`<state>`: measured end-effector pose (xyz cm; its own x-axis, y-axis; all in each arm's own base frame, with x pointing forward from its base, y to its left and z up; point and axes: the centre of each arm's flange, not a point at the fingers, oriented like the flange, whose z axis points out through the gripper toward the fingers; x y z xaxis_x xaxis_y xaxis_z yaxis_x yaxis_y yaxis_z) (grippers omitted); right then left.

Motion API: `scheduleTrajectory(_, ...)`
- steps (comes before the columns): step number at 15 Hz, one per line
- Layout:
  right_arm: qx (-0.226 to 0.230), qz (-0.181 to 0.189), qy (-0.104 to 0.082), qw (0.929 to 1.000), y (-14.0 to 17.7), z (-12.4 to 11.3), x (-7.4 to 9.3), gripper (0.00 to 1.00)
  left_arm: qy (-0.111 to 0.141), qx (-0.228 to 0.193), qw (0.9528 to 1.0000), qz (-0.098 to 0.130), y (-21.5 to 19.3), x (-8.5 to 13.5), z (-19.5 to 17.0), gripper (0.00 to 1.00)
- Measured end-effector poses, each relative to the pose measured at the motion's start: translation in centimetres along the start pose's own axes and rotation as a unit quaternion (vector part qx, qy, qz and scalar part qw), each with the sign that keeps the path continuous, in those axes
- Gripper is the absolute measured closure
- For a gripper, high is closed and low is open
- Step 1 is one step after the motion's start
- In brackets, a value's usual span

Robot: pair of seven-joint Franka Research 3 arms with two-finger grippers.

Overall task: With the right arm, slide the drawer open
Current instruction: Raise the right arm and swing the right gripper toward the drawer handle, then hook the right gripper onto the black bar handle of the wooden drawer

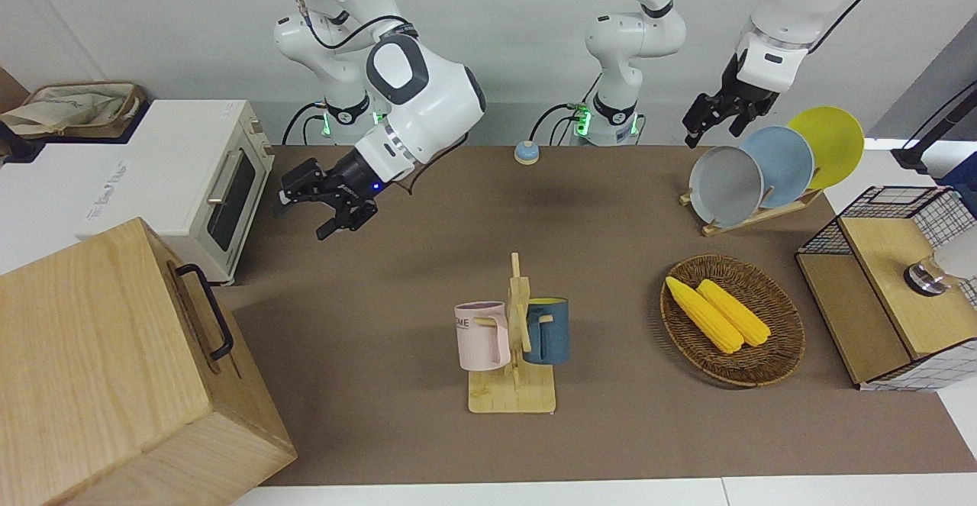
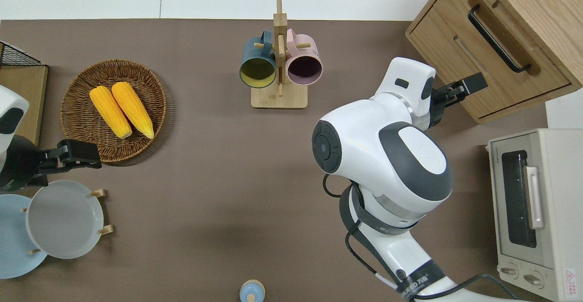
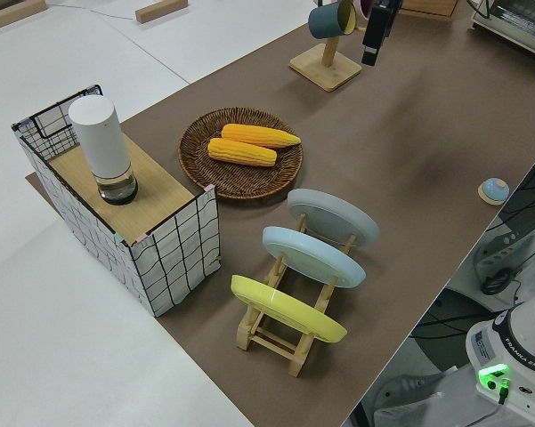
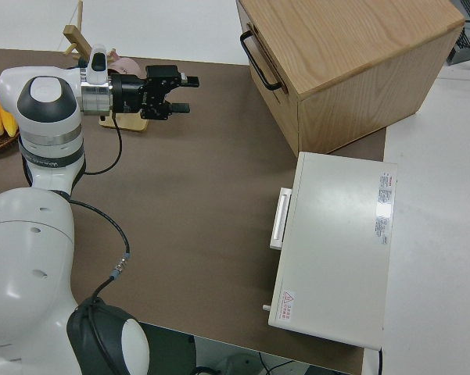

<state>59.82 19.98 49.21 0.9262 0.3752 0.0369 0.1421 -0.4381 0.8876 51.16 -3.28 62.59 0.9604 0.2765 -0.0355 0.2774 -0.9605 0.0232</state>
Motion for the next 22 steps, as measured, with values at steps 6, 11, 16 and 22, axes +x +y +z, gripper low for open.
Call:
scheduleTrajectory(6,-0.049,-0.024,0.016,0.9984,-1.5,0.5,0.8,0.01,0.000,0.000,1.0000,0.000,0.0,0.0,0.0,0.00)
scheduleTrajectory(11,-0.081,-0.044,0.021,0.9955,-3.0,1.8,1.5,0.01,0.000,0.000,1.0000,0.000,0.0,0.0,0.0,0.00)
scheduleTrajectory(16,-0.104,-0.052,0.025,0.9930,-3.0,3.6,2.0,0.01,0.000,0.000,1.0000,0.000,0.0,0.0,0.0,0.00)
scheduleTrajectory(22,-0.126,-0.063,0.034,0.9894,-3.0,6.2,2.6,0.01,0.000,0.000,1.0000,0.000,0.0,0.0,0.0,0.00)
